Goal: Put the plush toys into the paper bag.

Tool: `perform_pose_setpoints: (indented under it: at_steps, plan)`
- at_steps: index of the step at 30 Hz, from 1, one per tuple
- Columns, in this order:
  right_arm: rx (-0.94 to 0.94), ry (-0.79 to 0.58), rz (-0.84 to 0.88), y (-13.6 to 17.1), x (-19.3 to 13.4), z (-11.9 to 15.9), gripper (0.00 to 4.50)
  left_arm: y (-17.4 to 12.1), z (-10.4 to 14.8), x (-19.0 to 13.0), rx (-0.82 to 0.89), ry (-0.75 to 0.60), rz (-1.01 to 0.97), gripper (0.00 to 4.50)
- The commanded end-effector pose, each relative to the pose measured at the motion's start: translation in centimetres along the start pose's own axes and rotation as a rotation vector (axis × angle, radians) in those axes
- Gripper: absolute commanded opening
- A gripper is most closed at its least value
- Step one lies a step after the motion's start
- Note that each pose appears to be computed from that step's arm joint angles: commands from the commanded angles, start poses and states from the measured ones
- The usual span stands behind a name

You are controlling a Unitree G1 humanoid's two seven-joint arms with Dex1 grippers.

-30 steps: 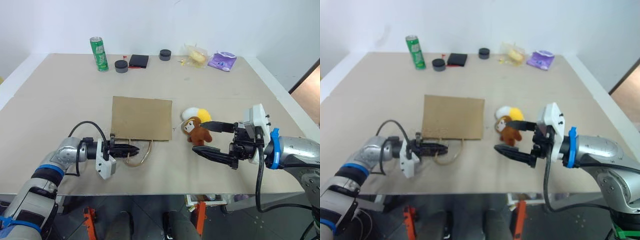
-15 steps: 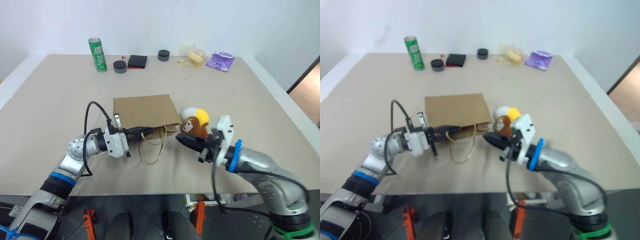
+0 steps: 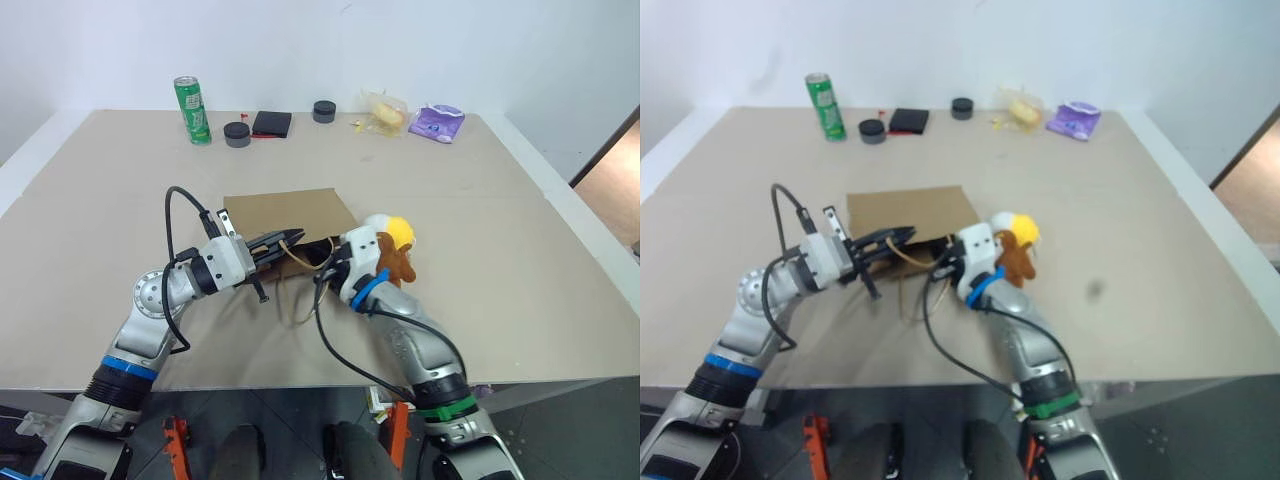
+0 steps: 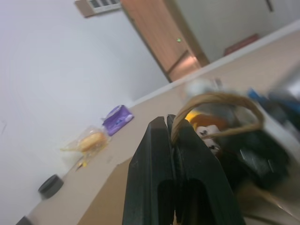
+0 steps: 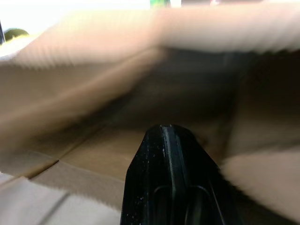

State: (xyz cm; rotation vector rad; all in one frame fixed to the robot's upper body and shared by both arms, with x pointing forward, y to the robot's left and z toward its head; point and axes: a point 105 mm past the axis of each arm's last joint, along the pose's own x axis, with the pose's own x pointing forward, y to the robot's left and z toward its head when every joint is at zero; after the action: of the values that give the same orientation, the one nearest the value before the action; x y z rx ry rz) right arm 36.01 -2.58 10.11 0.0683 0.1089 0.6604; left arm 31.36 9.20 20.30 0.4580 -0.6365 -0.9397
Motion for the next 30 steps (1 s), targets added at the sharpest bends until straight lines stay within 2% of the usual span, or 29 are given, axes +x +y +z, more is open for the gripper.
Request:
perform_pose_setpoints:
  at_steps: [1,5,13,17,22,26,30]
  plan:
    - [-0.041,0.064,-0.022,0.3,0.2,-0.9,0.11,2.8,1.7,0.2,-0.014,-0.049,0.148,0.0]
    - [-0.011,0.163,-0.115,-0.8,0.0,-2.8,0.11,4.8,3.2,0.9,-0.07,-0.097,0.274,0.0]
    - [-0.038,0.218,-0.141,-1.4,-0.2,-3.1,0.11,8.3,7.1,1.6,-0.022,-0.217,0.427,0.0]
    - [-0.039,0.226,-0.14,-1.4,-0.3,-3.2,0.11,8.8,8.3,2.1,0.0,-0.257,0.43,0.0]
    - [-0.042,0.189,-0.12,-1.0,-0.2,-2.5,0.11,7.9,7.3,2.2,-0.013,-0.221,0.396,0.0]
    - [-0.097,-0.013,-0.013,0.5,-0.4,1.2,0.11,5.9,5.5,2.0,-0.048,-0.171,0.335,0.0]
    - [-0.132,-0.141,0.115,1.5,-2.3,4.3,1.23,4.5,3.6,1.5,-0.081,-0.118,0.299,0.0]
